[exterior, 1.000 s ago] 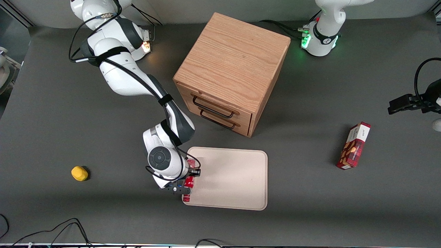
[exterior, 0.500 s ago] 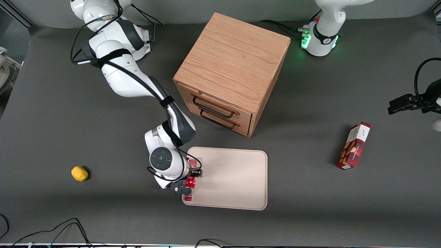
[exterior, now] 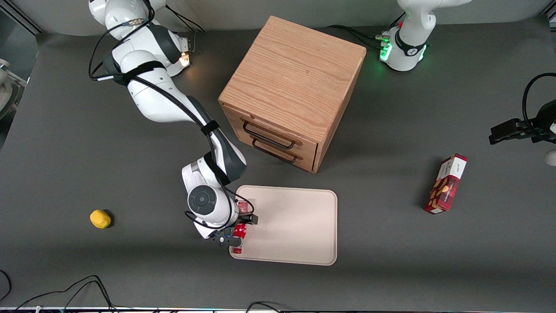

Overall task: Place coke bottle on tray
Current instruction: 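Open the right gripper to release the bottle onto the tray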

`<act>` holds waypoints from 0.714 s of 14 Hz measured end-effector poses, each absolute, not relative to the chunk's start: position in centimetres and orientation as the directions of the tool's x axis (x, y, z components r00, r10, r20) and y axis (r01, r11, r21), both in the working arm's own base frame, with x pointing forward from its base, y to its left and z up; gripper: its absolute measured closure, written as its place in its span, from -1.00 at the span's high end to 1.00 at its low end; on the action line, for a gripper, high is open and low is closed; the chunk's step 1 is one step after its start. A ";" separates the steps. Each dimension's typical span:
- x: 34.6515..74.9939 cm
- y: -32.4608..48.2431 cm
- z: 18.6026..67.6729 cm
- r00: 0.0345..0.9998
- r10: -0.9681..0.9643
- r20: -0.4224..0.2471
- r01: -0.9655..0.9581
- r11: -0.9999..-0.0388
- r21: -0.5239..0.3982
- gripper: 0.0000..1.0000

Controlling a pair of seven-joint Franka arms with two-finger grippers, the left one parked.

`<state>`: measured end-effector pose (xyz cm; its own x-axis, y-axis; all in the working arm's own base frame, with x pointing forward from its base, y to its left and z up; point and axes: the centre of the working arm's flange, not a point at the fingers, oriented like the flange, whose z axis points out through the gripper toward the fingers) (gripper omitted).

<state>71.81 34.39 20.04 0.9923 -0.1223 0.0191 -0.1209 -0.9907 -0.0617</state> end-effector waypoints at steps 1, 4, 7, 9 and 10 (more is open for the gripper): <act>71.8 34.4 20.1 0.992 -0.122 0.019 -0.121 -0.991 -0.062 1.00; 71.9 34.0 21.4 0.992 -0.125 0.000 -0.125 -0.991 -0.043 1.00; 71.8 32.4 25.9 0.989 -0.138 -0.042 -0.139 -0.990 -0.008 1.00; 71.1 30.4 28.9 0.986 -0.155 -0.063 -0.155 -0.988 0.011 1.00; 70.5 28.7 30.7 0.984 -0.166 -0.070 -0.165 -0.986 0.019 1.00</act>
